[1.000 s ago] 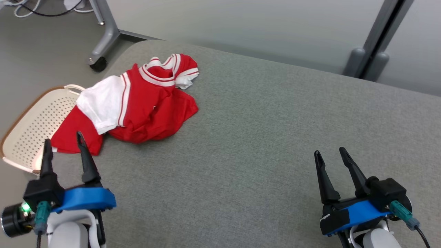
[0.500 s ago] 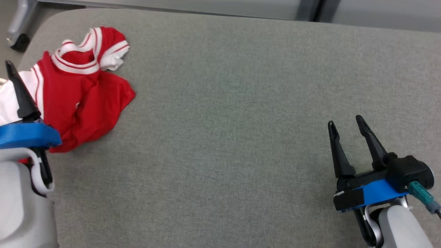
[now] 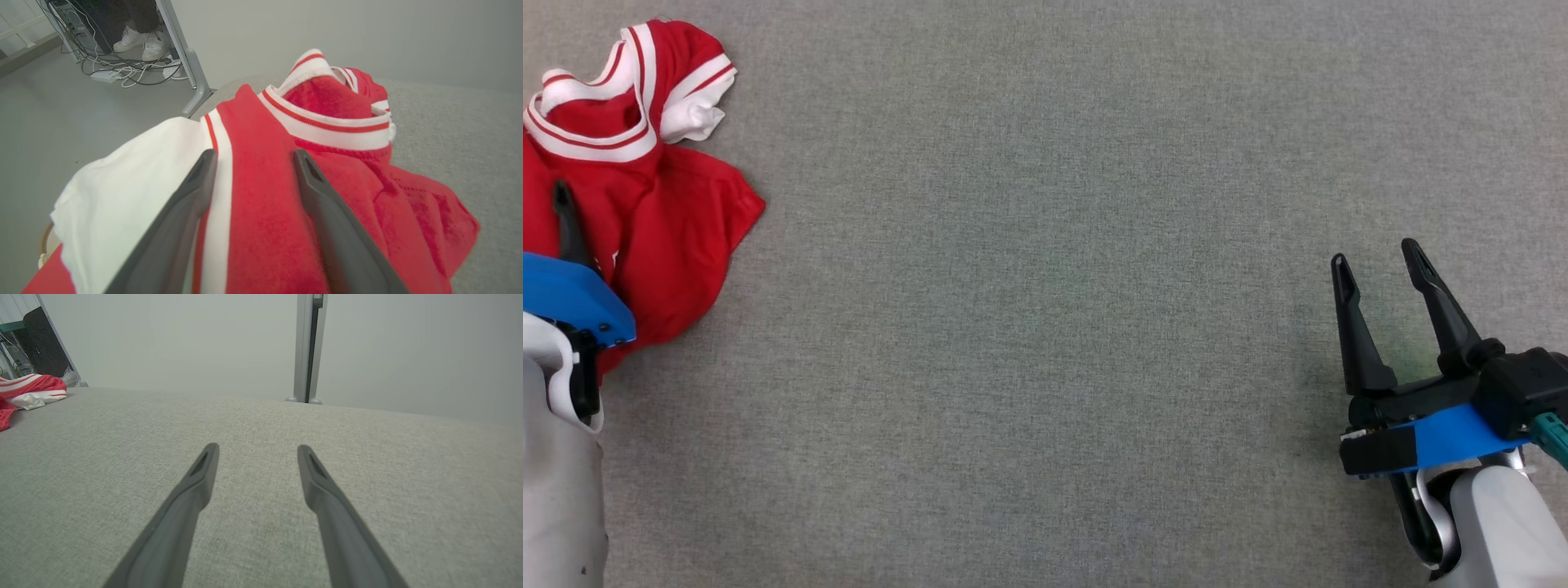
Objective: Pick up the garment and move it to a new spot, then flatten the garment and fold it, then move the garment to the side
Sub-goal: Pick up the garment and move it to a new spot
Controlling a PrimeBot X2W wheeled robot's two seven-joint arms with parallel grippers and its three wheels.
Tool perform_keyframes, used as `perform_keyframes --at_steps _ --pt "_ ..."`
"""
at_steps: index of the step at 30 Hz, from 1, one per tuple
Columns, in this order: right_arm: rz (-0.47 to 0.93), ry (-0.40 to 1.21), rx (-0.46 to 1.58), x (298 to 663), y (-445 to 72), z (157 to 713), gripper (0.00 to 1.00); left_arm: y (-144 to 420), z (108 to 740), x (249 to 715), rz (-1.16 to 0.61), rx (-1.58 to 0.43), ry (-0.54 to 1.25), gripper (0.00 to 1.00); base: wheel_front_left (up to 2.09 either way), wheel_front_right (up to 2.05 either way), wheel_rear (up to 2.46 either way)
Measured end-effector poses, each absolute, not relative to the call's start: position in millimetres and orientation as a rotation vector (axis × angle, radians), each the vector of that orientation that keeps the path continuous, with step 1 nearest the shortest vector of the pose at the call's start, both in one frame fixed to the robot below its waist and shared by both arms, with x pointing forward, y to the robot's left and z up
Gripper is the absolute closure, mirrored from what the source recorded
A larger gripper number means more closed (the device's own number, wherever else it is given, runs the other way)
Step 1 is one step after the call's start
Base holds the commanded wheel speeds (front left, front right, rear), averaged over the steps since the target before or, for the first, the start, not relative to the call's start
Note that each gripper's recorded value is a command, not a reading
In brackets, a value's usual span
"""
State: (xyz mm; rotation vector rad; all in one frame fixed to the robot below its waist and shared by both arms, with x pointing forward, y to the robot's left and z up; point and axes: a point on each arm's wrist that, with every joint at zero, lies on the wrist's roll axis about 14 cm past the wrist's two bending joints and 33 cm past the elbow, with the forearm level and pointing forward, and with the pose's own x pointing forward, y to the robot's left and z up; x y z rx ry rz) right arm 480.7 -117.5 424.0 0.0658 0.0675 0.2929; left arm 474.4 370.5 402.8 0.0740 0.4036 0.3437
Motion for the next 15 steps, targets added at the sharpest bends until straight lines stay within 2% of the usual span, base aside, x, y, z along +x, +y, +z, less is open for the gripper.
perform_keyframes --at_steps 6,10,11,12,13,15 --pt "0.294 0.071 0.068 481.4 -116.8 421.8 0.0 366.7 365.6 457.7 0.35 -0.016 0.588 0.0 0.0 0.0 0.0" --pt "0.3 0.061 0.07 482.7 -114.1 425.9 0.0 363.1 358.1 453.5 0.349 -0.058 0.64 0.0 0.0 0.0 0.0" --pt "0.301 0.06 0.07 482.4 -113.7 426.7 0.0 362.1 356.7 452.1 0.348 -0.068 0.648 0.31 0.0 0.0 0.0" --pt "0.302 0.058 0.071 482.1 -113.3 427.7 0.0 361.6 356.2 451.2 0.347 -0.073 0.652 0.72 0.0 0.0 0.0" --pt "0.302 0.057 0.073 481.7 -112.9 428.7 0.0 361.2 356.1 450.5 0.345 -0.075 0.655 1.0 0.0 0.0 0.0" --pt "0.301 0.052 0.081 480.8 -111.8 431.6 0.0 360.7 357.5 449.4 0.341 -0.074 0.655 1.0 0.0 0.0 0.0"
